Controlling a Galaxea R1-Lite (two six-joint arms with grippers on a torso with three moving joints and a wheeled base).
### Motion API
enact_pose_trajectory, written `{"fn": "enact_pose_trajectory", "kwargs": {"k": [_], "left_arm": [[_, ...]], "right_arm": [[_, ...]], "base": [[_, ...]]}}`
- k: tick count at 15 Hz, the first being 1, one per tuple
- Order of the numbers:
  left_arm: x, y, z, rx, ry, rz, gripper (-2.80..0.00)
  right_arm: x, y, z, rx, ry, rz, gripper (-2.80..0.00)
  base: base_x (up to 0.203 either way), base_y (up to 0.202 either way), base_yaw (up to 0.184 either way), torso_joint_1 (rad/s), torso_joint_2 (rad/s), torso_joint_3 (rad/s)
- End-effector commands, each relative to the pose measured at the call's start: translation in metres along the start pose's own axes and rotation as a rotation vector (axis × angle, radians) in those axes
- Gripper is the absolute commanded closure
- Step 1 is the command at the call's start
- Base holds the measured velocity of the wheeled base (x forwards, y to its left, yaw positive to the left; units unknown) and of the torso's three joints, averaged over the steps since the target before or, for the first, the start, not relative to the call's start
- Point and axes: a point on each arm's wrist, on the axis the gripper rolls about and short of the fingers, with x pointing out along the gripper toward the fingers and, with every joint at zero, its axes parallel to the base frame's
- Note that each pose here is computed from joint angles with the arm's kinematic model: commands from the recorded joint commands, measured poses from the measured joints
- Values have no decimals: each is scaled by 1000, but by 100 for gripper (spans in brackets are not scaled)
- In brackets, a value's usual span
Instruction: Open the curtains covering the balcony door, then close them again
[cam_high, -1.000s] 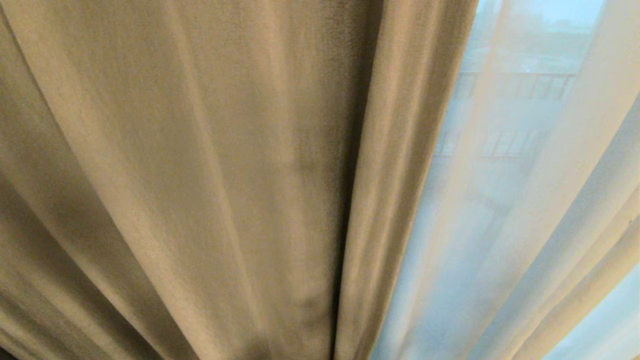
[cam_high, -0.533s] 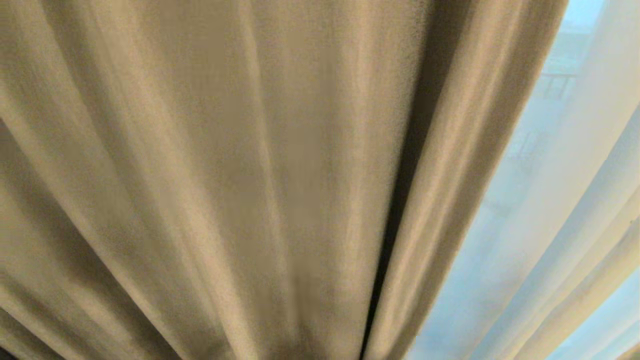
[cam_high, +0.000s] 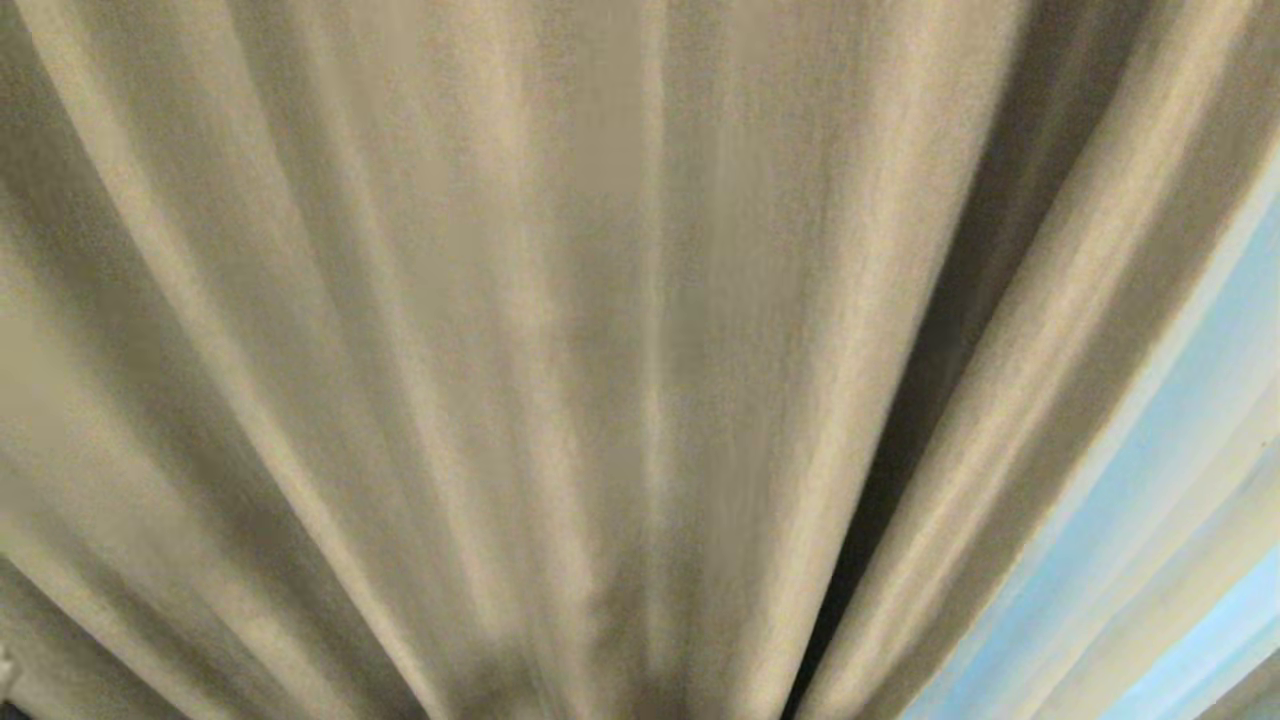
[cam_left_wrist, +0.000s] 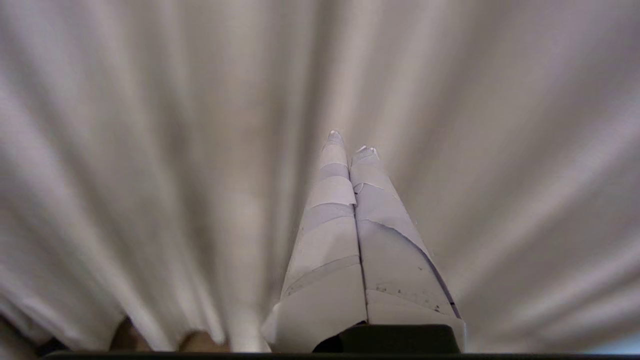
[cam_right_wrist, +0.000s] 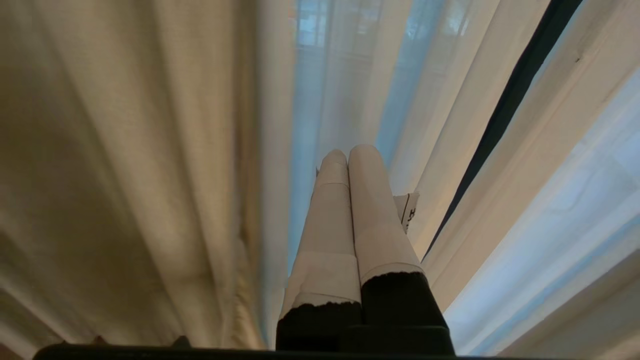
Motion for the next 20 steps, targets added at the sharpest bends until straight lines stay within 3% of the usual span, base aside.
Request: {"fn": "enact_pose_trajectory", "kwargs": {"k": [1,3,5,8,9,13,17,20], "left_arm": [[9,2,-22,-7,-38,58,0],[10,4,-33,-11,-65,97,0],[5,5,-41,-8,-41,103,0],[-2,2,-53,-6,15,-83,0],[-4,2,-55,-6,16,-112,0],[-13,3,-58,-3,-92,-130,0],[-14,3,-57,139,-128,-128,0],[-14,4,-61,299,-93,-116,0]], "right_arm": [[0,0,0,-1,1,2,0],[0,0,0,-1,1,2,0],[0,0,0,-1,1,2,0],[0,0,0,-1,1,2,0],[0,0,0,-1,1,2,0],[0,0,0,-1,1,2,0],[0,0,0,-1,1,2,0],[0,0,0,-1,1,2,0]], "base": [[0,0,0,0,0,0],[0,0,0,0,0,0],[0,0,0,0,0,0],[0,0,0,0,0,0],[0,0,0,0,0,0],[0,0,0,0,0,0],[0,0,0,0,0,0],[0,0,0,0,0,0]]}}
